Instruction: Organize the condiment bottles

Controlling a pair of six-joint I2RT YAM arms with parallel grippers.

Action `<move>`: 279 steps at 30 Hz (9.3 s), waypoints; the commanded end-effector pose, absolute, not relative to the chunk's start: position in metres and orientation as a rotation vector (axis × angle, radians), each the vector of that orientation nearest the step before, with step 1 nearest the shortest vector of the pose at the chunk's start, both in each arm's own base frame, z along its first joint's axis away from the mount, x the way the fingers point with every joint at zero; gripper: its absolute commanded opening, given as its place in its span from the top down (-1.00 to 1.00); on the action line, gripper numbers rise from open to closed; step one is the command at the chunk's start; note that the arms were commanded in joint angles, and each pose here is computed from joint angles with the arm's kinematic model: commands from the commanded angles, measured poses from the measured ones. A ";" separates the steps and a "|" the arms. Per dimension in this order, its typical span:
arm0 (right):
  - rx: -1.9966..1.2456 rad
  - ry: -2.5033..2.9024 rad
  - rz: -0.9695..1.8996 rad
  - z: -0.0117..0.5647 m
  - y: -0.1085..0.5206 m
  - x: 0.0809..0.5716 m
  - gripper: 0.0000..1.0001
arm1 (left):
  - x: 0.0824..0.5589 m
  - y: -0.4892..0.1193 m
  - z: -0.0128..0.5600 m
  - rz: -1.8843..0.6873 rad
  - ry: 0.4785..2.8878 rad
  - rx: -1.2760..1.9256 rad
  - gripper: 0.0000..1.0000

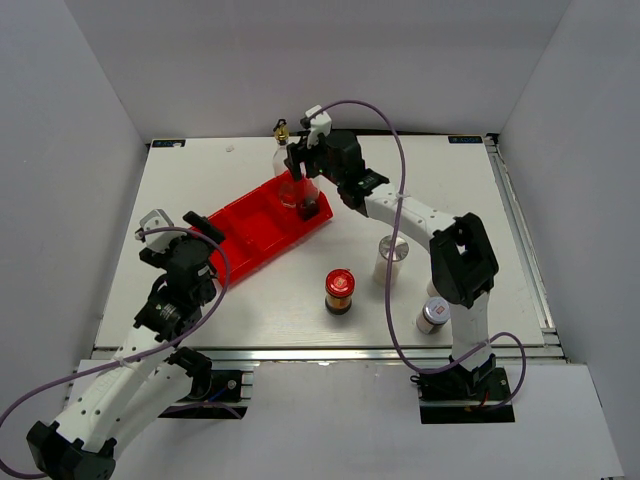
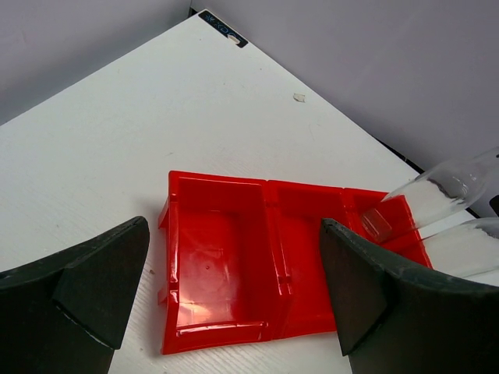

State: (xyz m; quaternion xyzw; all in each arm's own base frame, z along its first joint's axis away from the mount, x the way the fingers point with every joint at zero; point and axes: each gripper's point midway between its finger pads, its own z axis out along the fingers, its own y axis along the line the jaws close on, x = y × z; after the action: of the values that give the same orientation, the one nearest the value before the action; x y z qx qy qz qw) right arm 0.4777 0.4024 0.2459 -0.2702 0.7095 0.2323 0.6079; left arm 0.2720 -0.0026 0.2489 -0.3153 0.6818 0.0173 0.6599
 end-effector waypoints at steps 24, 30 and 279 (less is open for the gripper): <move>-0.335 1.759 0.208 0.280 0.229 0.372 -0.79 | 0.305 -0.134 0.224 -0.478 1.835 -0.314 -0.96; -0.127 1.865 0.121 0.254 0.163 0.351 -0.79 | 0.292 -0.197 0.217 -0.550 1.905 -0.094 -0.97; -0.759 1.837 0.565 0.289 0.413 0.318 -0.79 | 0.308 -0.013 0.240 0.001 1.740 -0.613 -0.96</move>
State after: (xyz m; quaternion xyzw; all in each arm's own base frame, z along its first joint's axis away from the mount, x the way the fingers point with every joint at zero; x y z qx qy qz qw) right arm 0.3361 0.4426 0.2545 -0.3362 0.7745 0.2250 0.4862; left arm 0.3027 -0.0011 0.2316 -0.2848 0.7513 0.0357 0.5943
